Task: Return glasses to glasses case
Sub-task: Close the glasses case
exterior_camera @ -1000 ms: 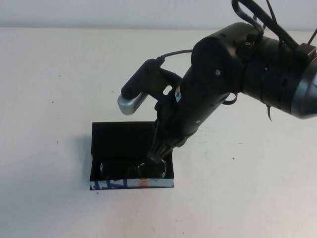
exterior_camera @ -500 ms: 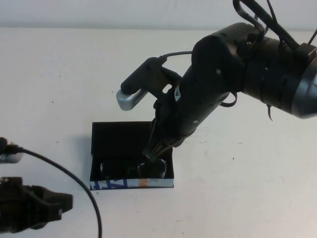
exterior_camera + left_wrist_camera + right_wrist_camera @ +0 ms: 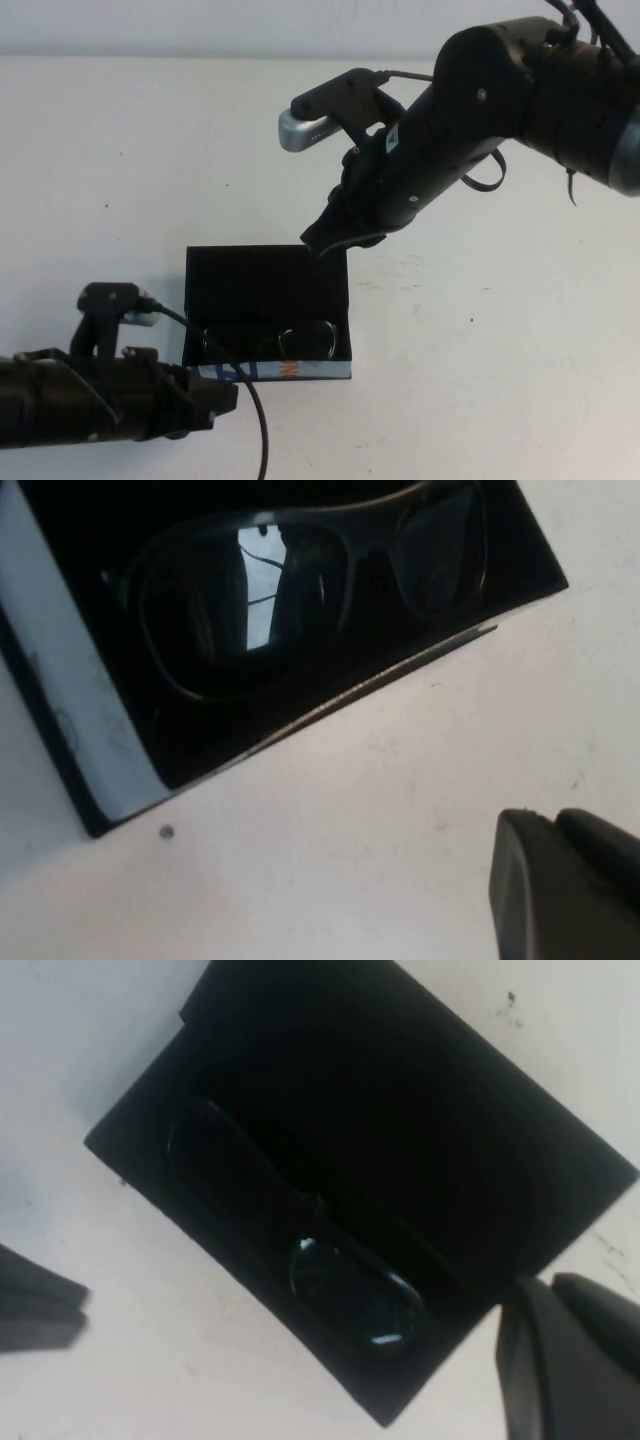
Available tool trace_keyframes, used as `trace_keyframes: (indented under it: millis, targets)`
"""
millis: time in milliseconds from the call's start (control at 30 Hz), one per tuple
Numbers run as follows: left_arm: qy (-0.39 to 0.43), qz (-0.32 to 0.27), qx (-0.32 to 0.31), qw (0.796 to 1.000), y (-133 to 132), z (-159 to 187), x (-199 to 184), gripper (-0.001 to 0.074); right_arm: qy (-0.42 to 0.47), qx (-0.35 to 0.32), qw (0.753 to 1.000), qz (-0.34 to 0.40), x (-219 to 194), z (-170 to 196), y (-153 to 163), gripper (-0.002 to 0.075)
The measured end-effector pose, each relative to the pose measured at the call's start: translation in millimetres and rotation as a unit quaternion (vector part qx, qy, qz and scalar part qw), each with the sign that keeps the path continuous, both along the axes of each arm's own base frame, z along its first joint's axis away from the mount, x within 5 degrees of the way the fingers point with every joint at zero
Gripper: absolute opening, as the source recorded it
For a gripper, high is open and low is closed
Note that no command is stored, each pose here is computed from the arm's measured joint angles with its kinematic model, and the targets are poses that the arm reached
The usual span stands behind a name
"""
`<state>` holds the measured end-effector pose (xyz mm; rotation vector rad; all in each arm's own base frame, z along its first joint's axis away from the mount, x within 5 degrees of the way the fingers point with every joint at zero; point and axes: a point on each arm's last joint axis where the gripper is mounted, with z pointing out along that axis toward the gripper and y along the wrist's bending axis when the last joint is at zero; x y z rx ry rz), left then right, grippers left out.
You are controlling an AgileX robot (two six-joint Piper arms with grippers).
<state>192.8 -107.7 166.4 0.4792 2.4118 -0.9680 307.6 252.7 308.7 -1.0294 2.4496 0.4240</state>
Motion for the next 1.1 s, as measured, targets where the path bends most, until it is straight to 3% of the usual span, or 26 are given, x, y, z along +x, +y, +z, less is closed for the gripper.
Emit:
trace_keyframes:
  millis: [400, 1100]
  targets:
    - [-0.007, -0.042, 0.035, 0.999, -11, -38, 22, 0.0001, 0.018, -0.002, 1.000, 0.009, 38, -11, 31, -0.0011]
    - [-0.034, -0.057, 0.052, 0.996, -13, -40, 33, 0.0000, 0.031, 0.011, 0.999, 0.001, 92, -63, 63, -0.0011]
